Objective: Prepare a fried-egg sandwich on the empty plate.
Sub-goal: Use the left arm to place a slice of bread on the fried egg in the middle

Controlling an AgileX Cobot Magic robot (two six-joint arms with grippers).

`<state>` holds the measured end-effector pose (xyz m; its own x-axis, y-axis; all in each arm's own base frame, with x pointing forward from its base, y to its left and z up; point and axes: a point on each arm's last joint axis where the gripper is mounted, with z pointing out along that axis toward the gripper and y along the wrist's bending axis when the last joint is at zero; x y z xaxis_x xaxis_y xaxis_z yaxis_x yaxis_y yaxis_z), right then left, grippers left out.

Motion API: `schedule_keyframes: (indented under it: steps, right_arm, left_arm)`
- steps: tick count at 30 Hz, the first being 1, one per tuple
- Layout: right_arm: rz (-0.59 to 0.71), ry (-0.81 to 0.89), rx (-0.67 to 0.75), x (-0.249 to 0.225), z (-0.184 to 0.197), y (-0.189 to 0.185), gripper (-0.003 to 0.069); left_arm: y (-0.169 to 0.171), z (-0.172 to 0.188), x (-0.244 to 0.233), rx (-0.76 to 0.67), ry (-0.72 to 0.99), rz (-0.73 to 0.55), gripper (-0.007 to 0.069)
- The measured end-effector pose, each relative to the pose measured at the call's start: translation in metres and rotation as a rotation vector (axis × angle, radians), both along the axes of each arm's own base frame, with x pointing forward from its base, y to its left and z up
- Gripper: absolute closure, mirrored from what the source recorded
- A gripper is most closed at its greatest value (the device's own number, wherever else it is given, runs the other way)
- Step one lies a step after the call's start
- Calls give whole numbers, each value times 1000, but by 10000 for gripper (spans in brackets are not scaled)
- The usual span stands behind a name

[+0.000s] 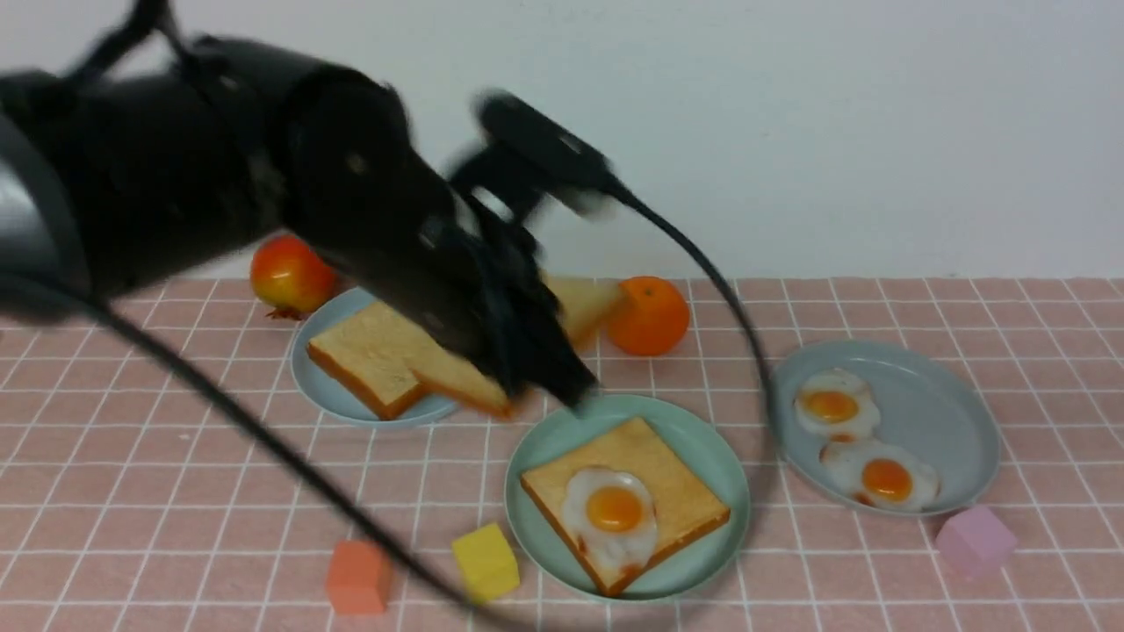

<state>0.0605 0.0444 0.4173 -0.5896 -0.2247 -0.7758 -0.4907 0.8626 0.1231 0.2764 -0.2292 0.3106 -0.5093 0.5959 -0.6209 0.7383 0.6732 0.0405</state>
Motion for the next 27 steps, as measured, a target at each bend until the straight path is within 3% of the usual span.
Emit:
schedule_keyframes:
  steps: [4,9,17,27]
  right_arm:
    - [-43,-45,88,-15,0,-27,641]
    - [-74,-29,137,-24,-14,-40,641]
    - [-77,17,147,-26,-25,-39,641]
    - [-66,13,140,-26,-25,-38,641]
  left_arm:
    - [-36,-24,-22,45,35,-120,571]
    - [-56,-52,-15,61,9,-148,571]
    - [-65,-87,-4,119,27,-157,571]
    - [-65,-94,0,172,-3,-183,571]
